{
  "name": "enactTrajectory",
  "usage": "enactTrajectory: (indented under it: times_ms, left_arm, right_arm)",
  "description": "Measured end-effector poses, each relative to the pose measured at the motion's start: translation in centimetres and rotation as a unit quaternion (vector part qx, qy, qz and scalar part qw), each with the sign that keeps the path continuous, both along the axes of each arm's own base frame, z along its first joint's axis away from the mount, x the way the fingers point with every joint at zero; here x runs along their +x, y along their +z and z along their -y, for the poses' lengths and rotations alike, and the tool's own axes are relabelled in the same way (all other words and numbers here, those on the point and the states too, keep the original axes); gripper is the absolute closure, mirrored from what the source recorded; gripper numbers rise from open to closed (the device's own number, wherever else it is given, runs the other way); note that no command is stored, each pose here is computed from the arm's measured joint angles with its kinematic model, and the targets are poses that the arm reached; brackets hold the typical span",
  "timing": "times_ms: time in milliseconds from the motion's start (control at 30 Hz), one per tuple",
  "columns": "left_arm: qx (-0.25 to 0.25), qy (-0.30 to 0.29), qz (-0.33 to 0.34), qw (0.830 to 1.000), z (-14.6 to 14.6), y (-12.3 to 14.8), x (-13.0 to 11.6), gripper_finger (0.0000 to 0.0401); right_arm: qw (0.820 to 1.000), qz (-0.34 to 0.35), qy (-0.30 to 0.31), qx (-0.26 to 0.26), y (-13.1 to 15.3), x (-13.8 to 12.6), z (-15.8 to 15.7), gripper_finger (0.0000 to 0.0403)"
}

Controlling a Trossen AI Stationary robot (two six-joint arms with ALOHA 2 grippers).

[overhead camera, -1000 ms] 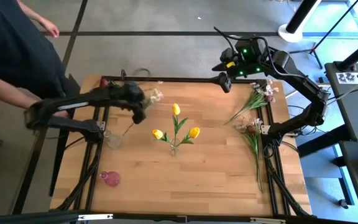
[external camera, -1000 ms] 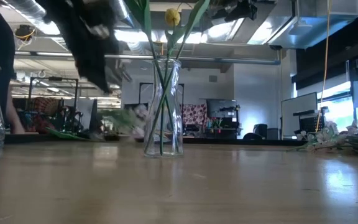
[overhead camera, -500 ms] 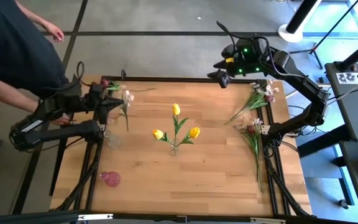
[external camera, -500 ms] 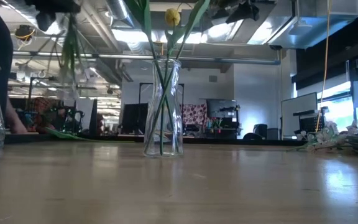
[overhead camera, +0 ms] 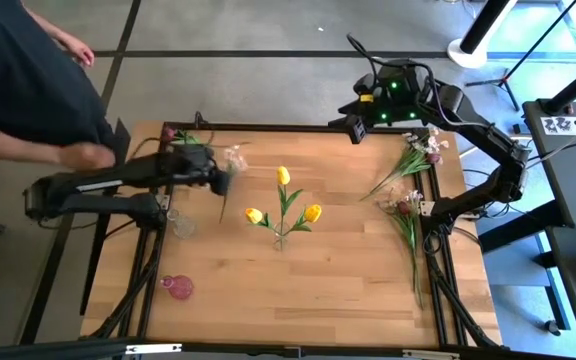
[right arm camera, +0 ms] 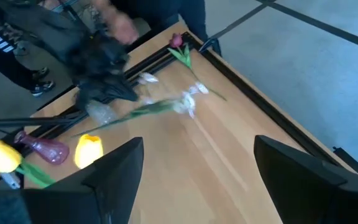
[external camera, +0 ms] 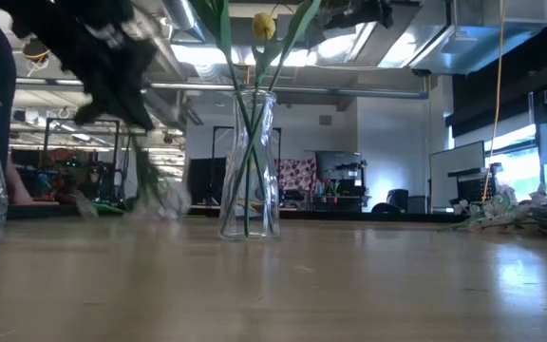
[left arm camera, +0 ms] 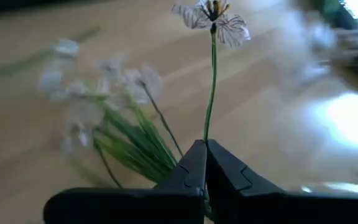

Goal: Sort flowers into vase by color
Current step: Put the top right white flowers into the left transparent vase

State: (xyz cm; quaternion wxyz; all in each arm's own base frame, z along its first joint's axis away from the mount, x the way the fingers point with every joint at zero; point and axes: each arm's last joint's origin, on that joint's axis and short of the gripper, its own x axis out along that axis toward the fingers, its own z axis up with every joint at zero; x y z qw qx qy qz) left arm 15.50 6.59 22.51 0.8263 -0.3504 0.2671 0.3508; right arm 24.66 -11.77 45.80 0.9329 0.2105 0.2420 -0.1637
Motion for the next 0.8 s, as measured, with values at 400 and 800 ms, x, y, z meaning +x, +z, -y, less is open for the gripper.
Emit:
enactTrajectory:
  times_ms: [400, 800]
  left_arm:
    - [-0.141, 0.116, -0.103, 0.978, -1.1, -7.3, 3.0, 0.0272]
    - [-0.117, 0.119, -0.089, 0.982, -2.1, -10.2, 5.7, 0.0242]
  right_arm:
    - [0.999, -0.017, 0.024, -0.012, -0.2, 0.4, -1.2, 0.0100]
    - [0.991, -0.050, 0.081, -0.091, -0.8, 0.9, -0.9, 0.0100]
